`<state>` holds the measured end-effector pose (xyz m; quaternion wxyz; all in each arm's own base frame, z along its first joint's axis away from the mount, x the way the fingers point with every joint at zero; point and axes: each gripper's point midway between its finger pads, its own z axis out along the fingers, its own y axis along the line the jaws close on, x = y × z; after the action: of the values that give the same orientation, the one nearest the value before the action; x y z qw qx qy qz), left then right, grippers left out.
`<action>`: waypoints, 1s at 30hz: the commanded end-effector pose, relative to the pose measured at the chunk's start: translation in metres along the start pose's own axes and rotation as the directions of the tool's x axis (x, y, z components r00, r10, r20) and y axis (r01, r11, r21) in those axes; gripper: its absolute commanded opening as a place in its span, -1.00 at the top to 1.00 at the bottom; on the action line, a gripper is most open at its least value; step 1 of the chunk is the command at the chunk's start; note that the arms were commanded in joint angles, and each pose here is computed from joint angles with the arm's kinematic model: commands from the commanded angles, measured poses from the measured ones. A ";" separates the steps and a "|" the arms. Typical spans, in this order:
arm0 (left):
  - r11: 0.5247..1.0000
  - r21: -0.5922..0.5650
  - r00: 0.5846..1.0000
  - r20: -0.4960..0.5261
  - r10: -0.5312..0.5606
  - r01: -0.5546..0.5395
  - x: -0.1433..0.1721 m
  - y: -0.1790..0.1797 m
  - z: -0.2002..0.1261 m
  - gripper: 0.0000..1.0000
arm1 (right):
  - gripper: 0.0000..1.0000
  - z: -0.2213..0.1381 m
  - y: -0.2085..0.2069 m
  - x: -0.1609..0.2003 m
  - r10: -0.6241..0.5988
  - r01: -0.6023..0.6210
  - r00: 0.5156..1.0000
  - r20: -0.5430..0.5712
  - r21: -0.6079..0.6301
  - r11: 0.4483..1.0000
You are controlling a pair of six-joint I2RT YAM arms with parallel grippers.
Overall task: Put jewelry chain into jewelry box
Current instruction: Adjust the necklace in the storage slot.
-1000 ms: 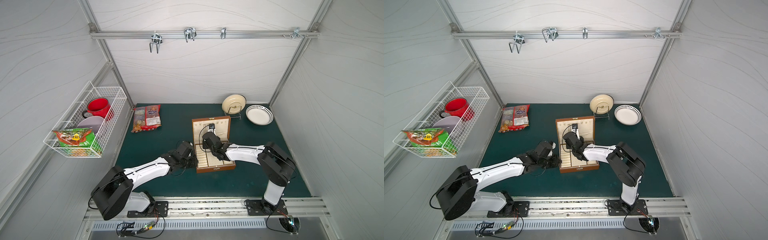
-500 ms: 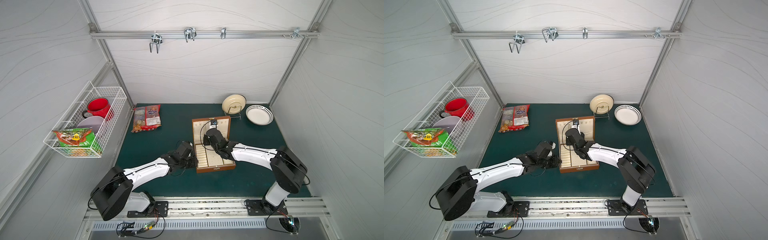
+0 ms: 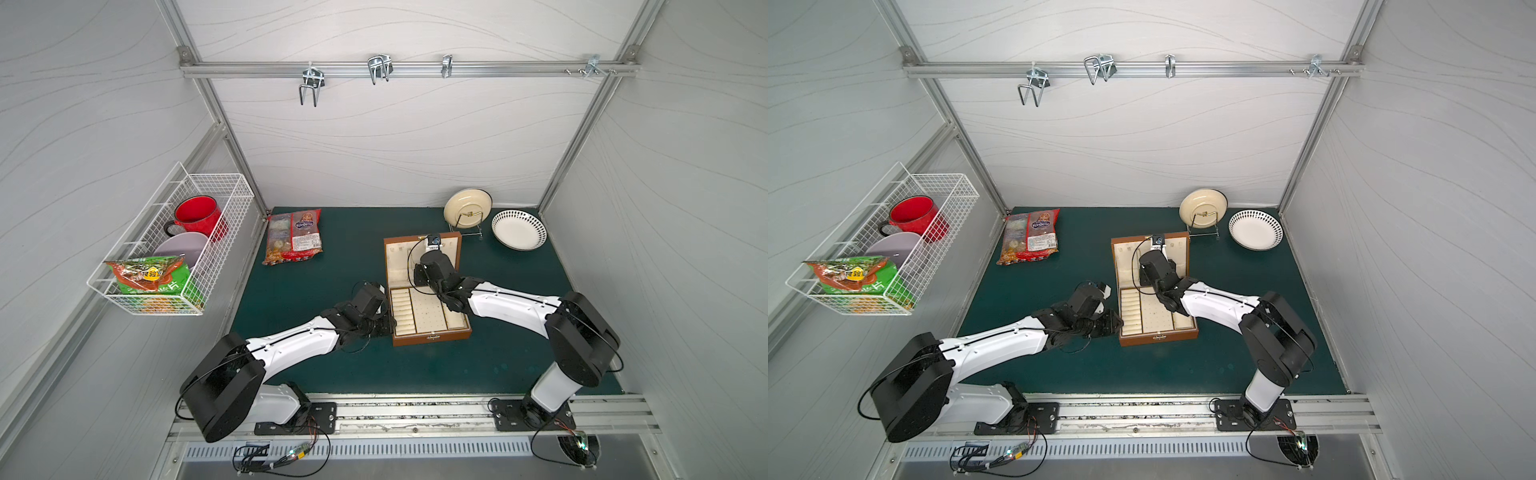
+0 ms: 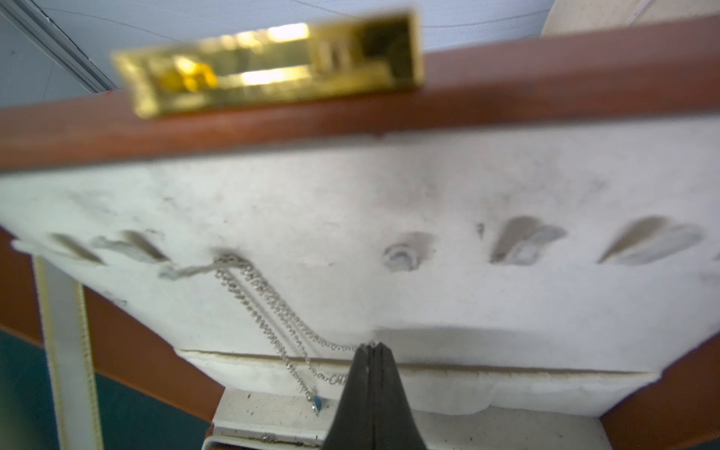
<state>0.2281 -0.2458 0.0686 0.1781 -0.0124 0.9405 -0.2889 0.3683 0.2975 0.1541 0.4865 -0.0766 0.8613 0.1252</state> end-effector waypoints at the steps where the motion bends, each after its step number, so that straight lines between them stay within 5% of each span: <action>1: 1.000 0.018 1.000 0.003 0.006 -0.006 0.001 -0.005 -0.002 0.57 | 1.00 -0.007 0.004 -0.029 -0.006 0.007 0.999 0.053 -0.016 1.000; 30: 1.000 0.013 1.000 -0.006 0.003 -0.003 0.002 -0.003 0.002 0.58 | 1.00 0.004 -0.014 -0.030 -0.135 0.133 0.990 0.037 0.032 0.991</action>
<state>0.2282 -0.2459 0.0688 0.1787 -0.0126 0.9402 -0.2899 0.3844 0.2947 0.1759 0.5096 -0.1256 0.8459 0.0954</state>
